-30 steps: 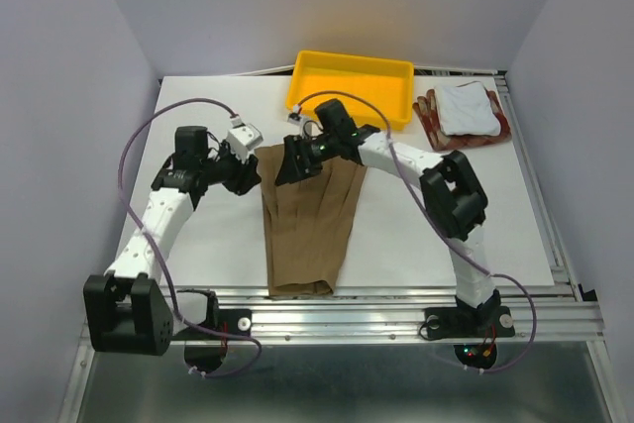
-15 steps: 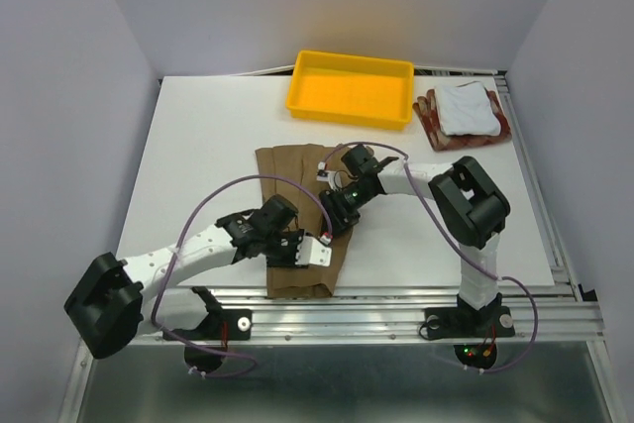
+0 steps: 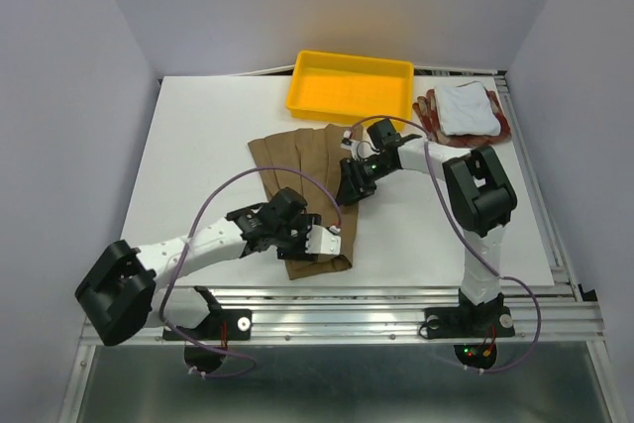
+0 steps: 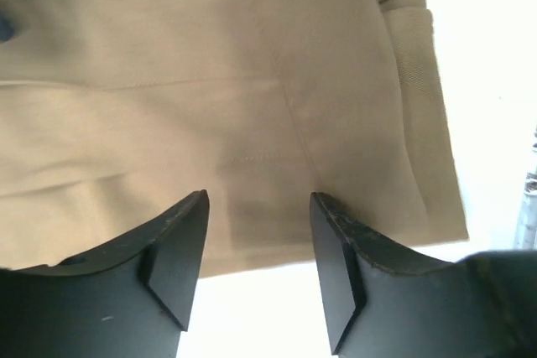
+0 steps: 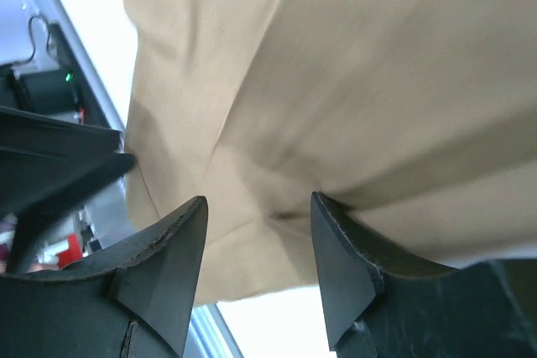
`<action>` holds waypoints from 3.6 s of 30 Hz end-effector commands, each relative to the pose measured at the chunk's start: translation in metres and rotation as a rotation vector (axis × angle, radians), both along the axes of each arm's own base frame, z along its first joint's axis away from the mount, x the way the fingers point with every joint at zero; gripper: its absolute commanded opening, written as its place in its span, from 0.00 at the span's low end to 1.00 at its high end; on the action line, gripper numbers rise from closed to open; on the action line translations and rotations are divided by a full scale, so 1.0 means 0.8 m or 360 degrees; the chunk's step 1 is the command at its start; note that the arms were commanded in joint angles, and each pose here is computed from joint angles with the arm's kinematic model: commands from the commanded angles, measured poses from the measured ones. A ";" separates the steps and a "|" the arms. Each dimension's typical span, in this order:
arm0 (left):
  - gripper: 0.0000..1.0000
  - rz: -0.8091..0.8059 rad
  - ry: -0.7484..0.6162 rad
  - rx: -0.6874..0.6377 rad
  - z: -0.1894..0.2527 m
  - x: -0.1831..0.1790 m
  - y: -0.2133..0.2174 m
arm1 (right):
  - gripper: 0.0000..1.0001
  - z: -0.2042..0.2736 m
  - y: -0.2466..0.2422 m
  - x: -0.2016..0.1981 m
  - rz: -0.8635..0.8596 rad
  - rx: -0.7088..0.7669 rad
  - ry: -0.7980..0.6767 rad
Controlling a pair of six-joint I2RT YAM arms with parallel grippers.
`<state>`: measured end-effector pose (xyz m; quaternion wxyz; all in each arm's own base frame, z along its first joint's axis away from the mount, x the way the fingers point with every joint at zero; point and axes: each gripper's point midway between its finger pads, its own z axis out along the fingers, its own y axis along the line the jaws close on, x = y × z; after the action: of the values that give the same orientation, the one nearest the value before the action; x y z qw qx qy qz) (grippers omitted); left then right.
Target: Fold and stack the skirts
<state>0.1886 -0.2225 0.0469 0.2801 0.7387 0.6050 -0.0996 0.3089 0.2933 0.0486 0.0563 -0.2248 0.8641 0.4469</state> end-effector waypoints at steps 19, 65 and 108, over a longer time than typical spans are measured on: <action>0.78 0.0192 0.0101 0.0037 -0.011 -0.086 -0.043 | 0.53 -0.072 -0.003 -0.145 0.0376 -0.0164 0.0172; 0.54 -0.0160 0.0109 0.0062 0.021 -0.113 -0.053 | 0.54 -0.030 0.010 -0.113 0.0554 -0.0131 -0.0027; 0.12 -0.0179 0.0242 0.0279 0.013 -0.146 -0.040 | 0.50 -0.058 0.029 -0.073 0.0421 -0.0259 -0.0175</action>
<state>0.0947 -0.2583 0.0311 0.1954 0.7619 0.6138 -0.0674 0.2070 0.3275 0.0286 -0.0840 -0.2979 0.8365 0.4523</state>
